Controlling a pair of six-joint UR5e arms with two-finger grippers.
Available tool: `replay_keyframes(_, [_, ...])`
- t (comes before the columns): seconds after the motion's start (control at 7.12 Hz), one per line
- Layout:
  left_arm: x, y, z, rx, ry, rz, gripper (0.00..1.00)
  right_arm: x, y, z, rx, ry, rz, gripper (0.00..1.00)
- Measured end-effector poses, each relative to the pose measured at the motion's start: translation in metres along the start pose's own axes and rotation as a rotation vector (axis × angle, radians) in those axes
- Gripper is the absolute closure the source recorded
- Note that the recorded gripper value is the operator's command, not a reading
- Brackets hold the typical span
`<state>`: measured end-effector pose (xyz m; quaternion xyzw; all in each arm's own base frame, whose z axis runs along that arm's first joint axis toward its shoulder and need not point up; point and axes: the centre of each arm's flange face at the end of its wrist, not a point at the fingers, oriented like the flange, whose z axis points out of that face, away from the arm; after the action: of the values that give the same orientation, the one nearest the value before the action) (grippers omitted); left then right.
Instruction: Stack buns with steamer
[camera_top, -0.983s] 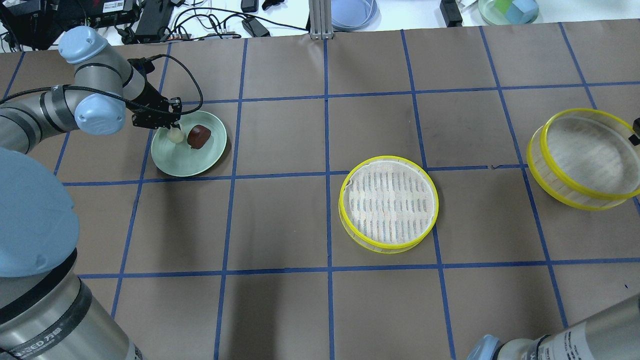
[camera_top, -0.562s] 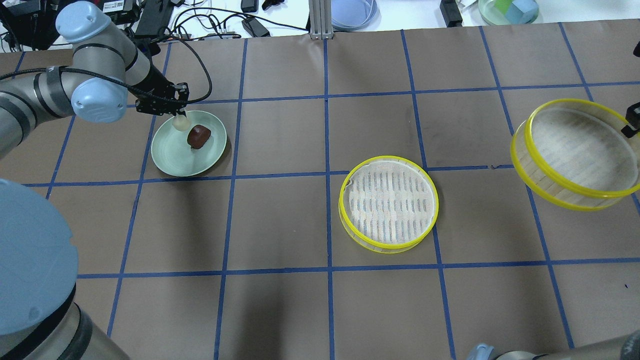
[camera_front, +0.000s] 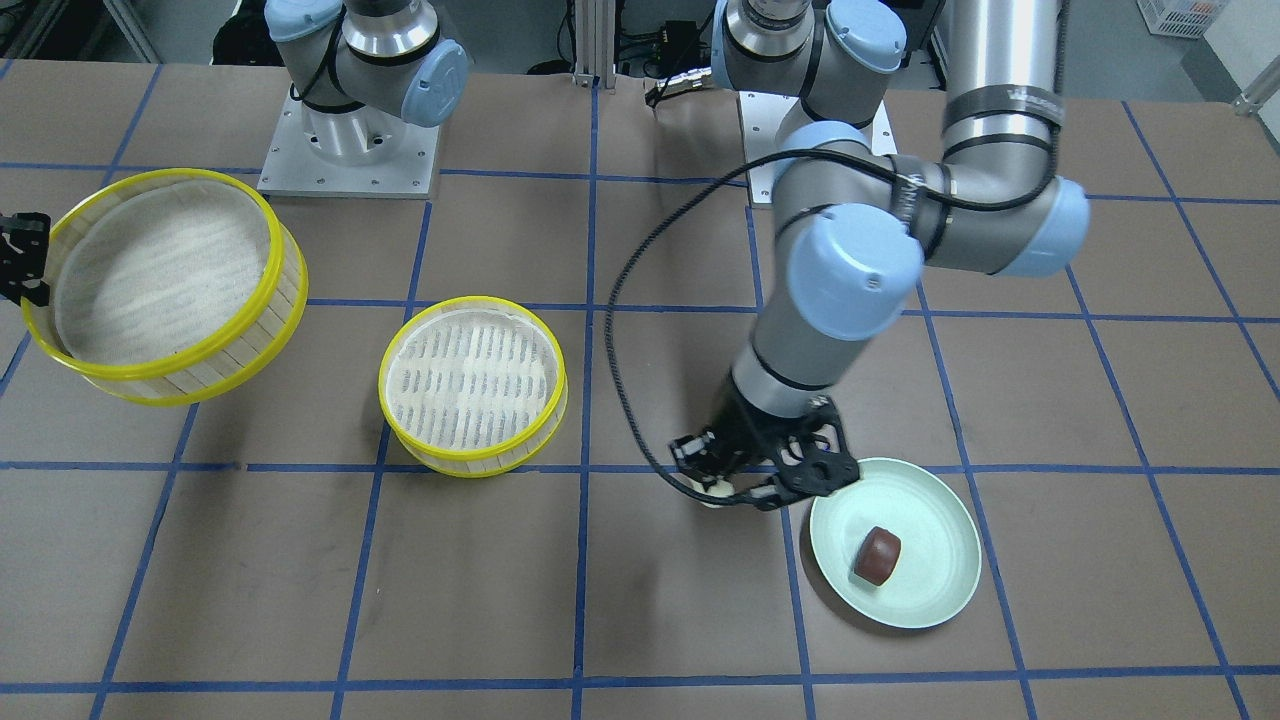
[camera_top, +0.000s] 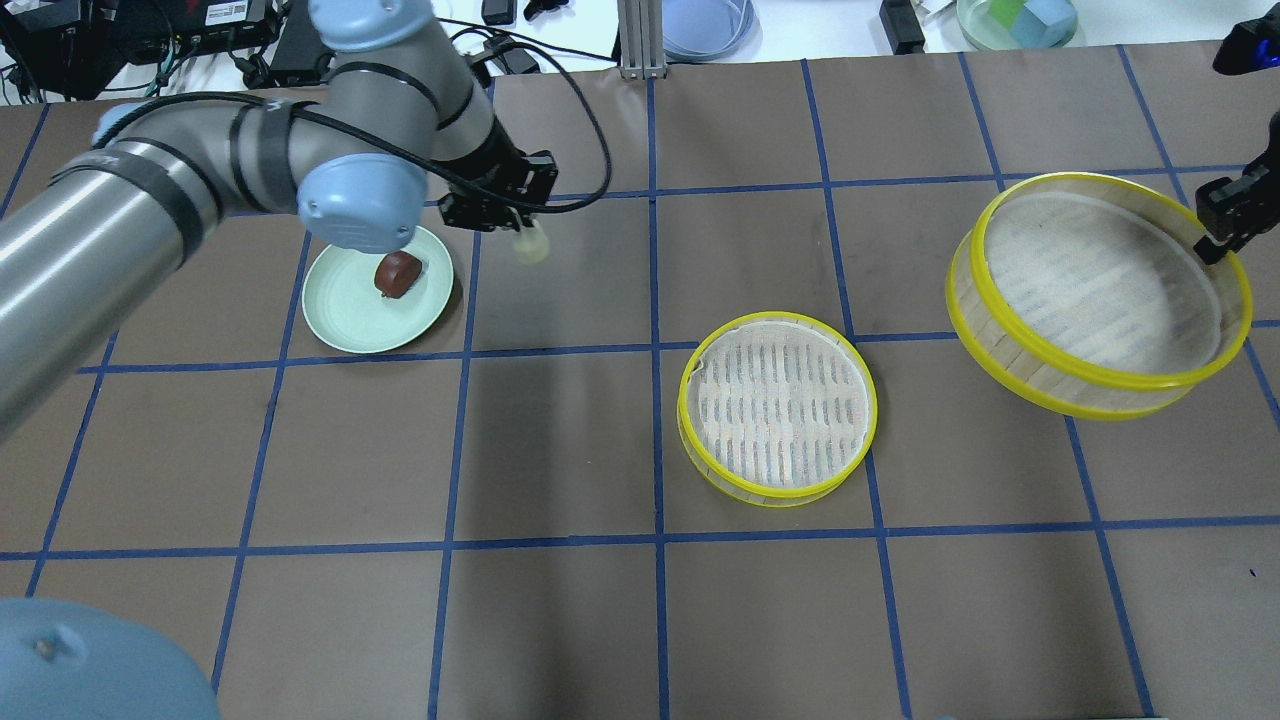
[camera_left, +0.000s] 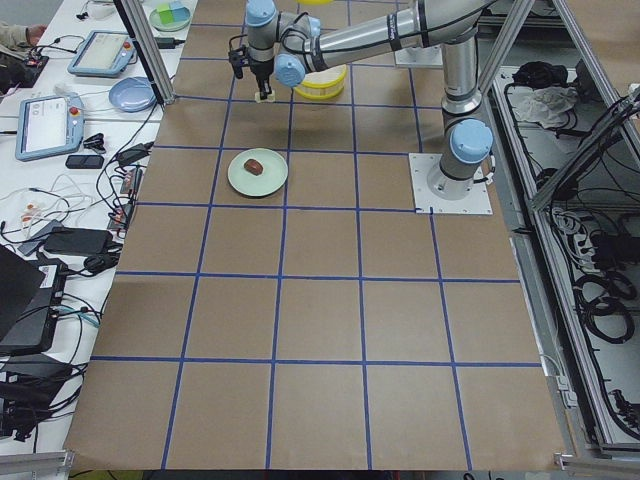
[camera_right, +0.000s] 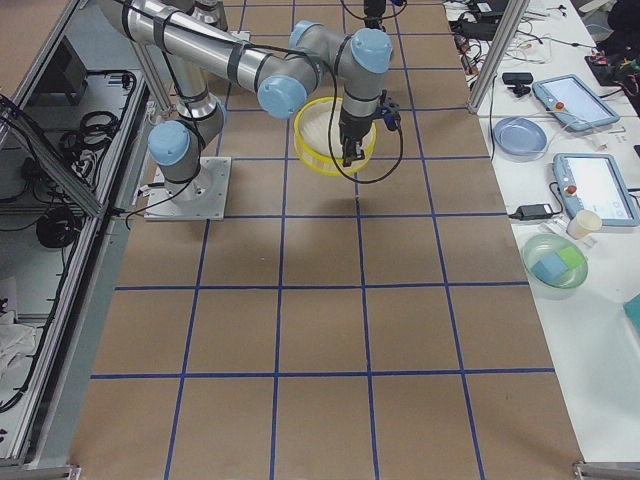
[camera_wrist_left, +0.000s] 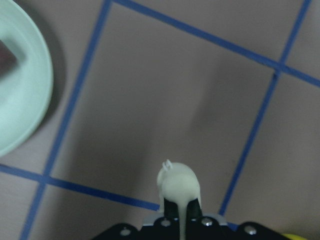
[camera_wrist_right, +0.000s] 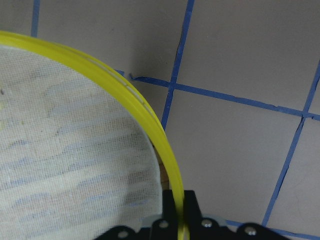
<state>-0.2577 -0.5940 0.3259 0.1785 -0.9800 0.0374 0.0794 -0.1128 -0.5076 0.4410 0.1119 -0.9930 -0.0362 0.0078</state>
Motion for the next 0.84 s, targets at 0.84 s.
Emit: replay_keyframes(0.84, [0.129, 0.177, 0.04, -0.055, 0.017, -0.074, 0.52, -0.007, 0.001, -0.002, -0.009, -0.007, 0.005, 1.0])
